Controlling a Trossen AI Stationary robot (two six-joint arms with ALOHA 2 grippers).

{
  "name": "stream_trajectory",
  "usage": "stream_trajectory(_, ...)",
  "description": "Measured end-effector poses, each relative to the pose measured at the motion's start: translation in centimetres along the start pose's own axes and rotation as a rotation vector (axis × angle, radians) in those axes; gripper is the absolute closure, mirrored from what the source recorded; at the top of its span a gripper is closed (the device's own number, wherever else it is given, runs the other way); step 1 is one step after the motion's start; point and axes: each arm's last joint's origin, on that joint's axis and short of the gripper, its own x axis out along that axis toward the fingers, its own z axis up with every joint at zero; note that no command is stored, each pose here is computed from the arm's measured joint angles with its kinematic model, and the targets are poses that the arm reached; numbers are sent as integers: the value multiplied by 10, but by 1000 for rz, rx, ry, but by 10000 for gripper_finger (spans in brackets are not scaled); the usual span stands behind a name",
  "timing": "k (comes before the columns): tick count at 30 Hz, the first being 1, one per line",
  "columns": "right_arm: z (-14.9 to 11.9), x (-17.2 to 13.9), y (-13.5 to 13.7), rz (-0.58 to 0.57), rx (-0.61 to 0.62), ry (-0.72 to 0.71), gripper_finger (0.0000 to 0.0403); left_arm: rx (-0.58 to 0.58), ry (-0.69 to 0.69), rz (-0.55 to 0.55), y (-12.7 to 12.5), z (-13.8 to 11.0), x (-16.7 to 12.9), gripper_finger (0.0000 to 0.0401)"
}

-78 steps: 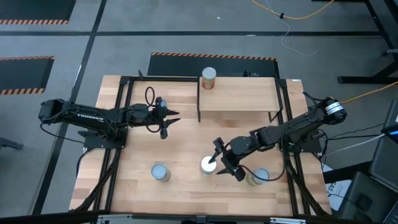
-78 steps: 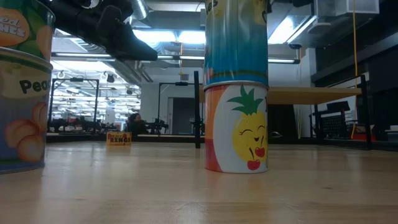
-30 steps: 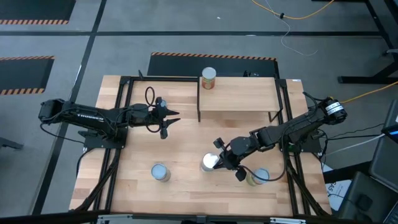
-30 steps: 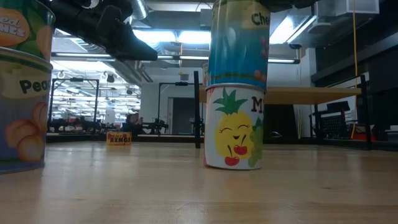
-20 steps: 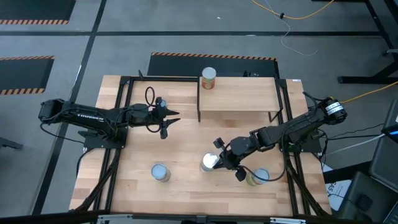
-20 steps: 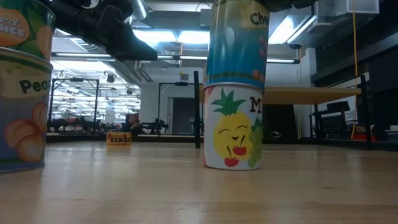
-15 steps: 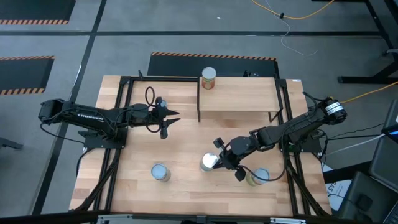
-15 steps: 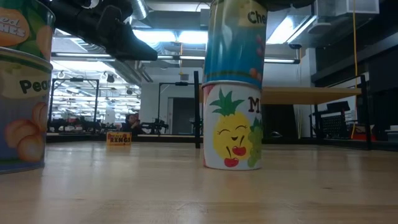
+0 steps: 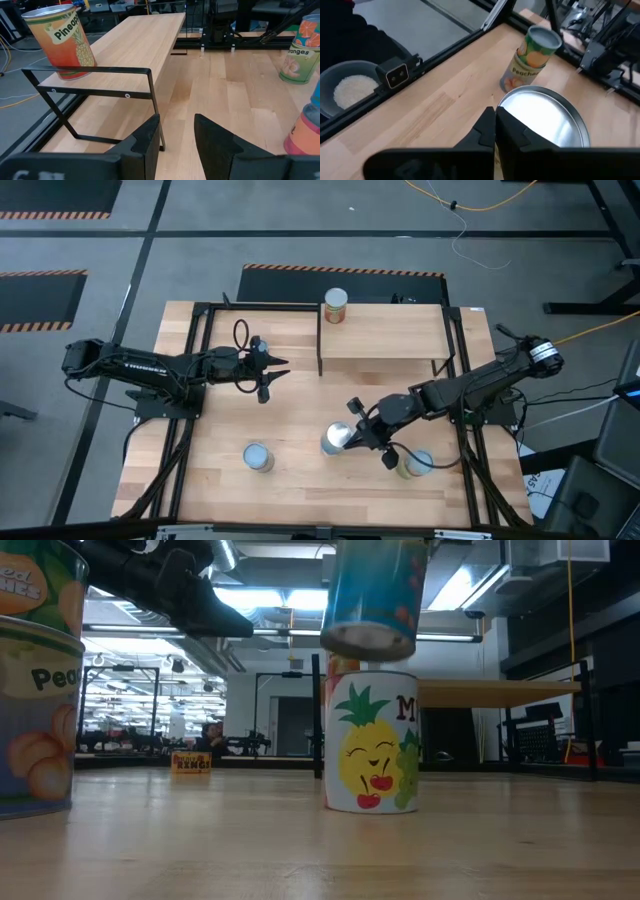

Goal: Pick and place cans onto a shelf
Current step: Put the blue canned cherries on the shelf

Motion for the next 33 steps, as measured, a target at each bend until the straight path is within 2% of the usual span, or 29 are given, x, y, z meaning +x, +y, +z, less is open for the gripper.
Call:
stream_trajectory(8, 12, -22, -2, -28, -6, -66, 398, 0, 1, 1, 0, 0, 0, 288)
stream_trajectory(15, 21, -49, -11, -154, 85, -110, 398, 0, 1, 0, 0, 0, 0, 288)
stream_trajectory(26, 18, -95, -46, -319, 178, -174, 398, 0, 1, 0, 0, 0, 0, 288)
stream_trajectory(33, 13, -119, -64, -326, 196, -221, 398, 0, 1, 0, 0, 0, 0, 288)
